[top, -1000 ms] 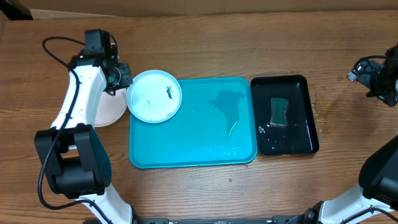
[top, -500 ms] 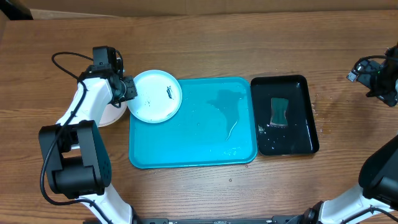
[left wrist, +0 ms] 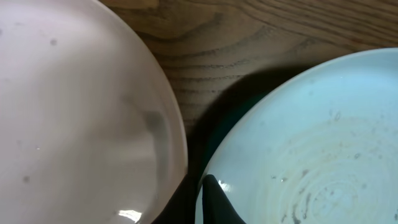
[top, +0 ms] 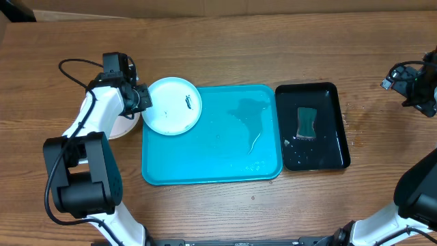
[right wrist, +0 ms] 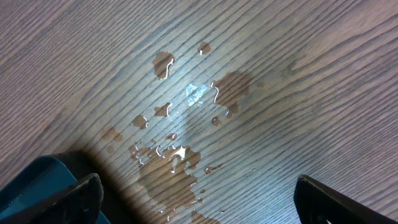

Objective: Clean dirty plates on tray and stack at the side
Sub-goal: 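Move the left gripper to the remaining white plate's left rim, then grip the white plate rim and slide it toward the tray center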

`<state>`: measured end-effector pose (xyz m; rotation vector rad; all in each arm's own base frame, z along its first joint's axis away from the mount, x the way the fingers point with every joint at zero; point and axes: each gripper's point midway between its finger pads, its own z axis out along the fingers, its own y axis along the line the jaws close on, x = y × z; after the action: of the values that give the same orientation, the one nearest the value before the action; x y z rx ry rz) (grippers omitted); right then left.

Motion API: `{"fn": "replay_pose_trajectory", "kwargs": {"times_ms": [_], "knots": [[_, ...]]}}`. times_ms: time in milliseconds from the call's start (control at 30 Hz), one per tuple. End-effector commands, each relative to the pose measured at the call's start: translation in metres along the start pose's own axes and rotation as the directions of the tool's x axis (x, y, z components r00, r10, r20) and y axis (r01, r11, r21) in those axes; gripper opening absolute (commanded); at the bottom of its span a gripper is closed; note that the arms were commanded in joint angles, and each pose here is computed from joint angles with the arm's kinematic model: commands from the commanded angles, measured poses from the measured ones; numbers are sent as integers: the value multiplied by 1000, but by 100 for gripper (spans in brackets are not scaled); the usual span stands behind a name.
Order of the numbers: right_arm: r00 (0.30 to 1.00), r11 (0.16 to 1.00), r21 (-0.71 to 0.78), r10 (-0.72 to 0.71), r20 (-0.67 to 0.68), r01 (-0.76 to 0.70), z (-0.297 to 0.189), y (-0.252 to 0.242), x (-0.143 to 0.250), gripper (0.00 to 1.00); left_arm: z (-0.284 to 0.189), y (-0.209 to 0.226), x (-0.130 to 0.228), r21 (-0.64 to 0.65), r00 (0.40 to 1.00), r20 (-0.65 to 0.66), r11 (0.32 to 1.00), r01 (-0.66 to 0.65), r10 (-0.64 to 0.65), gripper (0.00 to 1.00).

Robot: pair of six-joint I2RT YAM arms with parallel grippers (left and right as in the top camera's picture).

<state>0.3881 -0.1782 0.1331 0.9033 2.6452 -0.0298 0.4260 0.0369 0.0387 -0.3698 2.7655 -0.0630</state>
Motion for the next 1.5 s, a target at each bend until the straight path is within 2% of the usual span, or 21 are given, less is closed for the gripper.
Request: {"fn": "replay_pose_trajectory", "kwargs": {"times_ms": [0,233,600,667,833,1033,1133,1200,1300,1467], "knots": [[1000,1000,0,3,10,-3,-2,0,-2,100,1,-17,8,66,999,-21,997,-31,33,7],[1000,1000,0,4,10,-4,-2,0,-2,100,-1,-29,27,103,994,-94,994,-39,49,5],[1000,1000,0,4,10,-4,-2,0,-2,100,-4,-53,58,133,974,-197,987,-84,110,11],[1000,1000,0,3,10,-3,-2,0,-2,100,-6,-59,64,149,969,-215,985,-92,123,17],[1000,1000,0,3,10,-3,-2,0,-2,100,-9,-63,78,145,955,-264,985,-98,133,22],[1000,1000,0,4,10,-4,-2,0,-2,100,-18,-65,68,138,959,-257,987,-82,116,39],[1000,1000,0,4,10,-4,-2,0,-2,100,-25,-63,57,109,966,-239,991,-72,96,40],[1000,1000,0,3,10,-3,-2,0,-2,100,-26,-58,51,73,971,-222,995,-73,87,36],[1000,1000,0,3,10,-3,-2,0,-2,100,-25,-43,44,-16,977,-194,996,-92,87,35],[1000,1000,0,3,10,-3,-2,0,-2,100,-19,-31,48,-81,977,-194,991,-105,87,34]]}}
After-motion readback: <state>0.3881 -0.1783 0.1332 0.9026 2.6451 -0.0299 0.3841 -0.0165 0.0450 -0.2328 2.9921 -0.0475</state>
